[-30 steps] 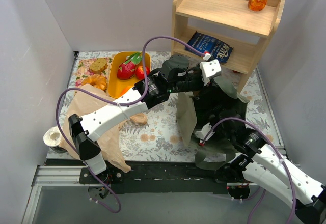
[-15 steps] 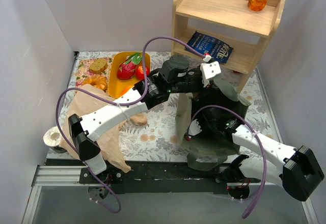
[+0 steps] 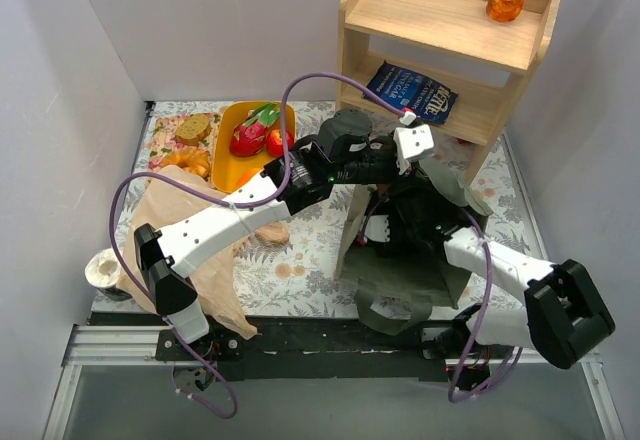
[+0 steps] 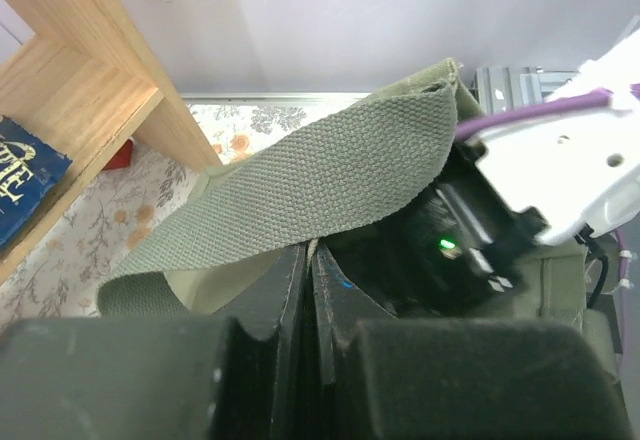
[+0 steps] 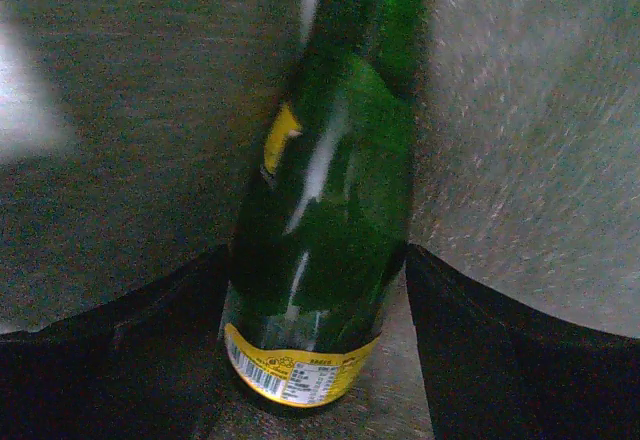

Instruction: Untie the knot of the grocery bags and take out the mixed food

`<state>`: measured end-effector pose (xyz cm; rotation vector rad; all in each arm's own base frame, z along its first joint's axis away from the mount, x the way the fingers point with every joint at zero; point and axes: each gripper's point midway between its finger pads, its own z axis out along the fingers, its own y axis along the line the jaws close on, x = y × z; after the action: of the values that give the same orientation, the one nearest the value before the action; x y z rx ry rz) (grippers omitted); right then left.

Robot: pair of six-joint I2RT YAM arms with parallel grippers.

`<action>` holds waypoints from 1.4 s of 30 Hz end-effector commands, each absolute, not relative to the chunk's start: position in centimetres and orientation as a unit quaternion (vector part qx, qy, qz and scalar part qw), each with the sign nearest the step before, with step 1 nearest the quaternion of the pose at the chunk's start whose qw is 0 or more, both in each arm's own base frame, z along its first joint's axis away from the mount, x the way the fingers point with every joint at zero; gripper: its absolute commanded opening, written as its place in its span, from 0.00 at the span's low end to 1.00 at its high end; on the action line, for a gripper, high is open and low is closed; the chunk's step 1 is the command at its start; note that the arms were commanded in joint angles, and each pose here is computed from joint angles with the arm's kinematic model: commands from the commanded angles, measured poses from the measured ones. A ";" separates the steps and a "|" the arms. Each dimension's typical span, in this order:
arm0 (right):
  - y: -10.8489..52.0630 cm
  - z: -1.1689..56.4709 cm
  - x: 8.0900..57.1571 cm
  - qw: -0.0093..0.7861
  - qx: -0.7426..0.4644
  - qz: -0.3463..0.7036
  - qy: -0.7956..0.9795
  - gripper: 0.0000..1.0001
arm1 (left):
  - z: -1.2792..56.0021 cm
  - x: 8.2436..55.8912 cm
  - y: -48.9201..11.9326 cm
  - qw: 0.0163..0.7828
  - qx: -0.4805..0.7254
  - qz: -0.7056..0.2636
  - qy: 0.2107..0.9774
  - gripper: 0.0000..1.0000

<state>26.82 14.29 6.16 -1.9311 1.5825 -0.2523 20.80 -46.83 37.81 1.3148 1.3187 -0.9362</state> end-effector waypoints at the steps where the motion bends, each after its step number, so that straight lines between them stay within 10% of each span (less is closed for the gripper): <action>1: 12.5 6.4 29.7 0.314 -0.628 -0.073 0.708 0.76 | 42.5 19.3 -45.1 0.547 0.533 -0.402 0.505 0.00; 11: 12.7 2.6 27.6 0.242 -0.666 0.015 0.705 0.79 | 42.4 19.9 -45.0 0.557 0.527 -0.392 0.507 0.00; 18: 13.2 4.0 25.7 0.240 -0.694 0.045 0.677 0.02 | 41.4 20.6 -45.3 0.556 0.524 -0.384 0.519 0.00; 30: 16.0 18.1 21.1 0.377 -0.647 0.131 0.650 0.01 | 40.0 24.0 -45.3 0.557 0.482 -0.374 0.564 0.00; 42: 14.5 17.6 18.0 0.358 -0.639 0.139 0.667 0.01 | 38.9 25.0 -44.8 0.541 0.474 -0.383 0.580 0.00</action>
<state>17.45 13.62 16.29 -1.6789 1.7720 0.3456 25.62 -45.43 37.79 1.1403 1.3888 -0.8774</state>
